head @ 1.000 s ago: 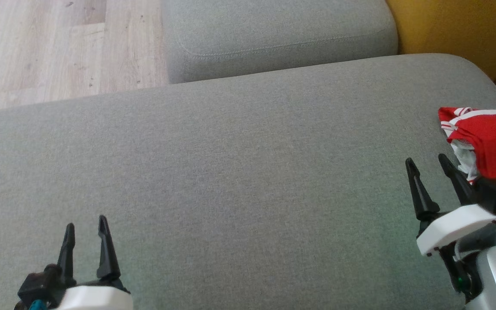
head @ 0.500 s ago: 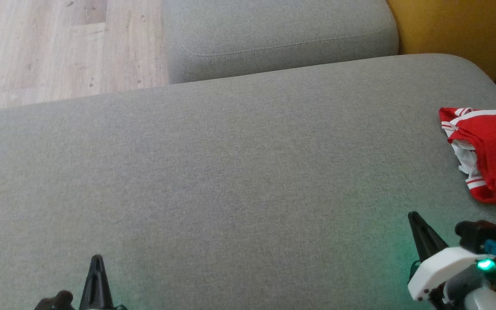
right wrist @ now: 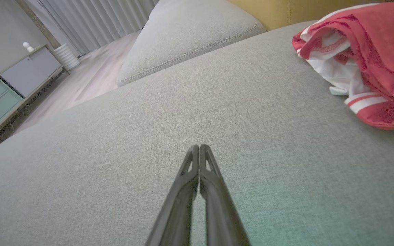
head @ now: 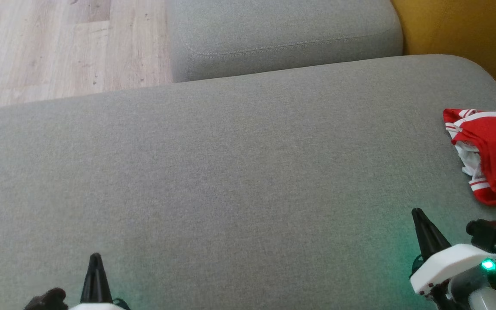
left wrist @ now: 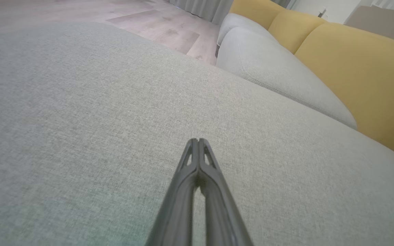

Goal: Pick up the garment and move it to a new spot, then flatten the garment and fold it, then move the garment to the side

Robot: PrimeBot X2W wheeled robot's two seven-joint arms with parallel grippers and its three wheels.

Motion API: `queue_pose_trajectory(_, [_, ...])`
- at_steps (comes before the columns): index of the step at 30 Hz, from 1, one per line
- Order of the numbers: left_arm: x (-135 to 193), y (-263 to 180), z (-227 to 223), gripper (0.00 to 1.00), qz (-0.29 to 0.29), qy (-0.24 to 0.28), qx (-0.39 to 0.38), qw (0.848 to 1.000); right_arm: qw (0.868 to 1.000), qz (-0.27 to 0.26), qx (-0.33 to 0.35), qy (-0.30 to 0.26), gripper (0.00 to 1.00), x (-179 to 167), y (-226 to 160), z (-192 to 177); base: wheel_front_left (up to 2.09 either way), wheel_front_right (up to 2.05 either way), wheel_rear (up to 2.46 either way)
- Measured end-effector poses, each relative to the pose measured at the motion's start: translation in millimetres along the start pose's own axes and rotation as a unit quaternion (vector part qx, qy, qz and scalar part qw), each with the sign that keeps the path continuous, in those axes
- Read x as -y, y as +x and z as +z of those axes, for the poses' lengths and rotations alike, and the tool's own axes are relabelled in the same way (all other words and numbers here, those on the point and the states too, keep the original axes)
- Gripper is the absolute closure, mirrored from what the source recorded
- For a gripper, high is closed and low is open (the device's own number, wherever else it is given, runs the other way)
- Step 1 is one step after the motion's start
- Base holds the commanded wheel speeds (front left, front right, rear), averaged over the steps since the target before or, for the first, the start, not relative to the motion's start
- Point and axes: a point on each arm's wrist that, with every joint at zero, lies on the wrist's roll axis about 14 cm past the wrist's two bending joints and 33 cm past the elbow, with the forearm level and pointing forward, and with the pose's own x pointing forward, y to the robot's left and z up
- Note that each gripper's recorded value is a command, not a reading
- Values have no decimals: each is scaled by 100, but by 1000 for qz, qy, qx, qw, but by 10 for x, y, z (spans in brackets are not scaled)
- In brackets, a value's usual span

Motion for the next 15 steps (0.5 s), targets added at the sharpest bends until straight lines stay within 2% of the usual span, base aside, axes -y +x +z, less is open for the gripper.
queue_pose_trajectory(15, [-51, 31, 57, 100, 12, -84, -2, 996, 995, 2, 14, 94, 100, -18, 31, 58, 0, 0, 0])
